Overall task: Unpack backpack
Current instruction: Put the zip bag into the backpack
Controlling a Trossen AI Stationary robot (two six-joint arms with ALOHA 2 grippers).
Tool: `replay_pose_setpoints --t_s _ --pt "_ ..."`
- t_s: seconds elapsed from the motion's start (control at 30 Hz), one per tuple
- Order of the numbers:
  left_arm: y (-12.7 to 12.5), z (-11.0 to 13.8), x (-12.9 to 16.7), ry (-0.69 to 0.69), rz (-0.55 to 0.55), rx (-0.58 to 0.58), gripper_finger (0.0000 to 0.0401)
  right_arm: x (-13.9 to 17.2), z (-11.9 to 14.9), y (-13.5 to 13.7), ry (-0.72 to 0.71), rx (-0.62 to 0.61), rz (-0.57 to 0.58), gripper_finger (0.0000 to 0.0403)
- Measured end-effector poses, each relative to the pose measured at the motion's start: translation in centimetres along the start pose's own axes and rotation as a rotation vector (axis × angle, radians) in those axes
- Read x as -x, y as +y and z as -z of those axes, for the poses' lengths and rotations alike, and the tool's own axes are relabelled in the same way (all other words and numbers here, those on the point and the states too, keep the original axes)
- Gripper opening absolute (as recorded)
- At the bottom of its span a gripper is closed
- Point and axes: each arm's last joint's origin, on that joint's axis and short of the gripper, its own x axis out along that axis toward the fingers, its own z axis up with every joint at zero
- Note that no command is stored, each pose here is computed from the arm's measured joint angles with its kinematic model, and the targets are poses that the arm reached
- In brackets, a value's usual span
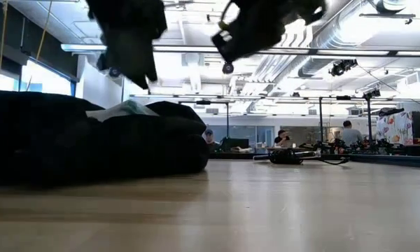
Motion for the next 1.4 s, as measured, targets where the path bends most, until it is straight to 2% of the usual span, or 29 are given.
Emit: replay_pose_setpoints --t_s 0.1,0.2,0.27,0.4,0.5,0.73,0.8,0.93,1.07,1.13,1.27,1.3,1.4 --pt "-0.2 0.3 1.2 0.011 0.052 -0.04 0.014 -2.0 -0.1 -0.7 -0.046 -0.031 0.057 0.0041" --pt "-0.7 0.8 1.6 0.041 0.107 -0.065 0.014 -3.6 0.5 -1.5 -0.052 -0.091 0.09 0.0091" --pt "-1.0 1.6 1.2 0.064 0.131 -0.082 0.014 -4.5 0.9 -1.8 -0.052 -0.09 0.101 0.0128" --pt "-0.8 4.0 -0.2 0.132 0.087 -0.072 0.014 -6.2 1.6 -2.4 -0.04 -0.067 0.183 0.0196" --pt "-0.2 5.5 -1.3 0.157 0.047 -0.048 0.014 -7.6 2.4 -2.8 -0.033 -0.059 0.208 0.0232" --pt "0.0 6.2 -1.9 0.15 0.044 -0.011 0.014 -10.8 2.1 -5.1 -0.015 -0.116 0.223 0.0247" --pt "0.0 6.1 -1.9 0.145 0.049 -0.009 0.014 -11.4 1.8 -5.8 -0.004 -0.14 0.196 0.0247" --pt "0.0 6.1 -2.0 0.137 0.046 -0.008 0.014 -12.9 2.7 -6.2 0.138 -0.171 0.13 0.0247" --pt "0.4 6.5 -2.7 0.095 0.017 0.013 0.014 -13.6 3.2 -6.0 0.204 -0.174 0.11 0.0224" --pt "0.8 7.0 -3.3 0.083 0.002 0.043 0.014 -13.9 3.2 -5.5 0.225 -0.15 0.123 0.0183" --pt "1.9 8.4 -4.6 0.083 -0.021 0.125 0.014 -13.1 2.4 -4.7 0.244 -0.165 0.115 0.0047" --pt "2.2 8.8 -4.8 0.088 -0.029 0.144 0.014 -12.7 2.2 -4.5 0.246 -0.173 0.096 0.0025" --pt "3.1 9.8 -5.5 0.112 -0.067 0.165 0.014 -11.1 1.0 -4.0 0.232 -0.207 0.071 0.0008"
